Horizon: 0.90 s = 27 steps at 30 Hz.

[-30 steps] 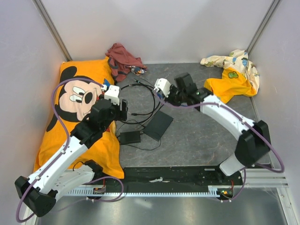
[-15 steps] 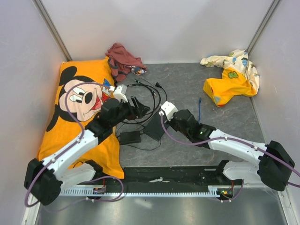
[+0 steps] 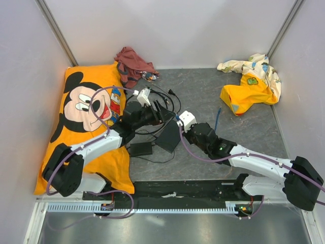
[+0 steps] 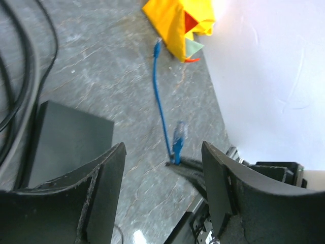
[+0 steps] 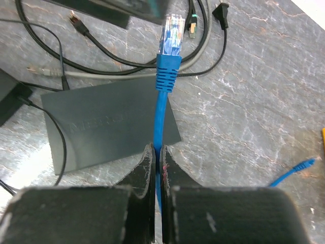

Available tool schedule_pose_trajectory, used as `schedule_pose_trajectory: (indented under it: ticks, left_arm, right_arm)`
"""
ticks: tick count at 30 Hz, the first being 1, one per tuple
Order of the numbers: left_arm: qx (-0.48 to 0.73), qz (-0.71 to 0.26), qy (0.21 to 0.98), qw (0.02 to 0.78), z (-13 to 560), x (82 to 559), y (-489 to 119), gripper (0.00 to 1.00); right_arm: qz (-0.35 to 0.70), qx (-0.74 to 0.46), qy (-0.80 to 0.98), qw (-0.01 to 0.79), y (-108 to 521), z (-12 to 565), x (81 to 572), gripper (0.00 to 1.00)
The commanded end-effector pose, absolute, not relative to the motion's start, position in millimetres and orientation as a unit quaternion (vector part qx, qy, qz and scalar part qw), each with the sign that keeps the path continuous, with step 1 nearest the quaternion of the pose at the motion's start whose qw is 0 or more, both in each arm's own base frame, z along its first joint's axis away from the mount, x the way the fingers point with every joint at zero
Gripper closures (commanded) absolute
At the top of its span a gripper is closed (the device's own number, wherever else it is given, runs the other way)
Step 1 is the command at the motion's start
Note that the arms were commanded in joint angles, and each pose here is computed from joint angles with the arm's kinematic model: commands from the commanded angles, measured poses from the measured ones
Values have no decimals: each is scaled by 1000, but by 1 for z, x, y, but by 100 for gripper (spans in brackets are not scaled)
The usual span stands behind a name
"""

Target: Insert the plug into the switch port

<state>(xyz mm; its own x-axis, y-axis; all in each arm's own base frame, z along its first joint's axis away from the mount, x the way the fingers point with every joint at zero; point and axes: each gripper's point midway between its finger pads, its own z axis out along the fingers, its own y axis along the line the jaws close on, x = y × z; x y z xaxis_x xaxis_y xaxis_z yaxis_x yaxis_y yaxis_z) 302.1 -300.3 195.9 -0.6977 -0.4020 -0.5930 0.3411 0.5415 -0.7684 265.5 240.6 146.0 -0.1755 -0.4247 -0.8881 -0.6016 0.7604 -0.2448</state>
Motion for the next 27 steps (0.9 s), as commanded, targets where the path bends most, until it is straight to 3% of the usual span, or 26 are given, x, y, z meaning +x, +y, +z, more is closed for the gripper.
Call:
schedule_pose_trajectory:
  ticks: [1,10,14,16,22,23,26,27]
  left_arm:
    - [21,-517,740,429,233,309,-323,33]
    - [31,-503,744,439,223,314,-328,50]
    - [34,-497,747,440,219,315,-329,65]
    - [38,-493,748,443,217,315,-330,66]
    - [45,-492,749,442,214,313,-332,98]
    - [43,-494,749,439,214,313,-332,98]
    - [16,-499,753,428,210,309,-328,98]
    - [-5,-506,755,417,205,307,-326,98]
  right_arm:
    - [117,-320,753,563,251,157,263,100]
    - [129,-318,751,563,255,158,262,100]
    - [135,-322,752,559,257,155,260,100]
    - [139,-325,751,558,259,154,260,100]
    - [167,-321,747,558,265,155,254,100]
    - [171,-317,748,558,265,156,253,100]
    - [187,-298,745,567,267,165,255,74]
    - [199,-293,743,569,269,167,255,60]
